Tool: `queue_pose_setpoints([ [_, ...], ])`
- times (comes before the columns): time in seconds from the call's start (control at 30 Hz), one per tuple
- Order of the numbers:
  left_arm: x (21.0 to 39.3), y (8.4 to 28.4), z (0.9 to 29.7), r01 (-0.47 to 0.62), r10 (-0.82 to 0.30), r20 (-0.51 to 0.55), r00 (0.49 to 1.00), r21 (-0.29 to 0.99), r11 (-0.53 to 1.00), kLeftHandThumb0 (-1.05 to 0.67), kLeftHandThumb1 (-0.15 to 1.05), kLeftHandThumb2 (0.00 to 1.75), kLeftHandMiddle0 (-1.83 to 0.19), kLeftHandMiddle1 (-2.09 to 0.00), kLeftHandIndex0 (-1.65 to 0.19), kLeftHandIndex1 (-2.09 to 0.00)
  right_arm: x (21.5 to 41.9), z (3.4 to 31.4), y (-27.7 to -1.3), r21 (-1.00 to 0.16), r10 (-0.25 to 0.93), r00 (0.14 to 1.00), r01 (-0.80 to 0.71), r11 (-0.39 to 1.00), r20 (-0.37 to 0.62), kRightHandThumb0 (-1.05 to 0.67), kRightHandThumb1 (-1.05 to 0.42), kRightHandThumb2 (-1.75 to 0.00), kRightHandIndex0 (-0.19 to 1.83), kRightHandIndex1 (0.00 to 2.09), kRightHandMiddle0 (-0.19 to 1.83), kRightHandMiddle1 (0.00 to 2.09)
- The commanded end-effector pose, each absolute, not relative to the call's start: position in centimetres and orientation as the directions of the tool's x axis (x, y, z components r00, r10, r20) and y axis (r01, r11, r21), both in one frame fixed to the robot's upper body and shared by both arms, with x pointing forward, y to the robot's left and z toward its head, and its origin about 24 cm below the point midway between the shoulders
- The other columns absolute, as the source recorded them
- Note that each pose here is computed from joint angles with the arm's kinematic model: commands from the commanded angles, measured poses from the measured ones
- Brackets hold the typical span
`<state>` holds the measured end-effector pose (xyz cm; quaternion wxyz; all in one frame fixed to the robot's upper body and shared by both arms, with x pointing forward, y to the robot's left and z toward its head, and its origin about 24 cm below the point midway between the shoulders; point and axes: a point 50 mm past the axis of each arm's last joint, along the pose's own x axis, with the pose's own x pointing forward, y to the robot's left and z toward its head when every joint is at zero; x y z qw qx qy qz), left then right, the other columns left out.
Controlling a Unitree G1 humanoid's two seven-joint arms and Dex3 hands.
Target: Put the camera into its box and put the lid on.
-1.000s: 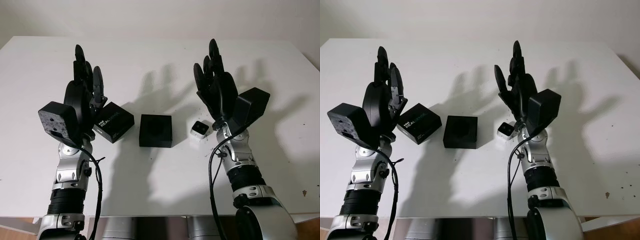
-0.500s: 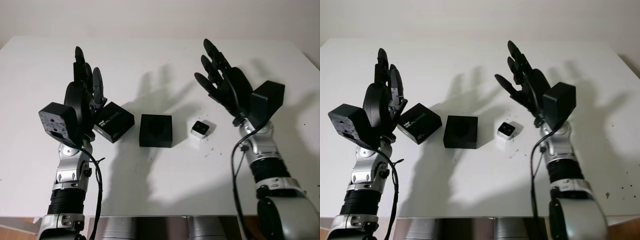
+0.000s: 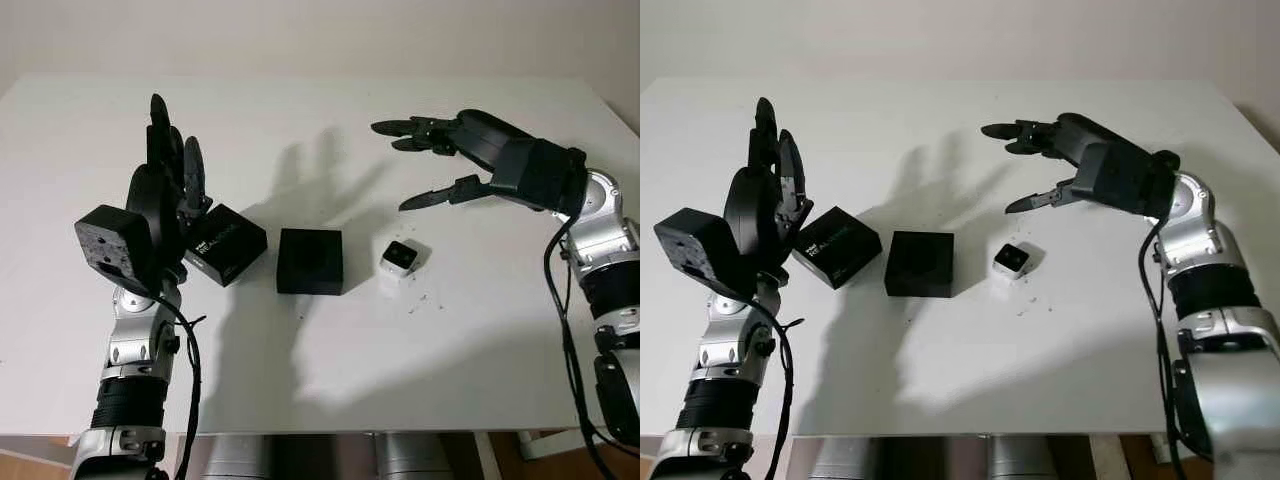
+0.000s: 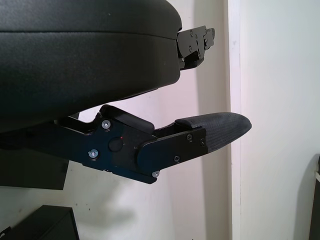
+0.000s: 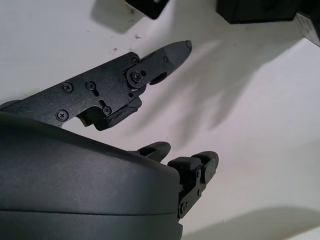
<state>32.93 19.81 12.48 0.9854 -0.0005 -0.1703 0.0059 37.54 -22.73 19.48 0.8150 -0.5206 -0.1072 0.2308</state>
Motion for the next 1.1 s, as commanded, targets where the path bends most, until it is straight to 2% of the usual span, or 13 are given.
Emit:
queue_pose_setpoints([
  [0.0, 32.8, 20.2, 12.8, -0.02, 0.019, 0.35, 0.937, 0.0, 1.0, -0.7, 1.05, 0.66, 0.19, 0.0, 0.19, 0.0, 37.4, 20.2, -22.7, -0.936, 0.495, 0.865, -0.24, 0.256, -0.087, -0.32, -0.79, -0.06, 0.41, 0.12, 0.38, 0.07],
  [0.37, 32.6, 20.3, 12.7, -0.012, 0.007, 0.345, 0.938, 0.012, 1.0, -0.69, 1.05, 0.67, 0.19, 0.0, 0.19, 0.0, 36.2, 19.6, -21.3, -0.971, 0.504, 0.83, -0.222, -0.095, -0.239, -0.2, -0.83, -0.06, 0.35, 0.07, 0.38, 0.06],
  [0.5, 32.5, 20.2, 12.7, -0.008, 0.005, 0.339, 0.941, 0.007, 1.0, -0.7, 1.05, 0.66, 0.19, 0.0, 0.19, 0.0, 35.6, 19.1, -21.4, -0.951, 0.494, 0.814, -0.231, -0.207, -0.305, -0.24, -0.85, -0.06, 0.33, 0.05, 0.35, 0.04],
  [0.83, 32.6, 20.1, 12.7, 0.005, -0.009, 0.318, 0.948, 0.014, 1.0, -0.68, 1.05, 0.67, 0.19, 0.0, 0.19, 0.0, 34.2, 18.8, -21.9, -0.947, 0.528, 0.794, -0.183, -0.265, -0.301, -0.36, -0.87, -0.06, 0.24, 0.02, 0.34, 0.05],
  [1.07, 32.7, 20.0, 12.7, 0.012, -0.017, 0.316, 0.949, 0.02, 1.0, -0.66, 1.05, 0.69, 0.19, 0.0, 0.19, 0.0, 33.9, 17.9, -22.3, -0.959, 0.56, 0.782, -0.178, -0.219, -0.273, -0.41, -0.87, -0.06, 0.21, 0.03, 0.37, 0.06],
])
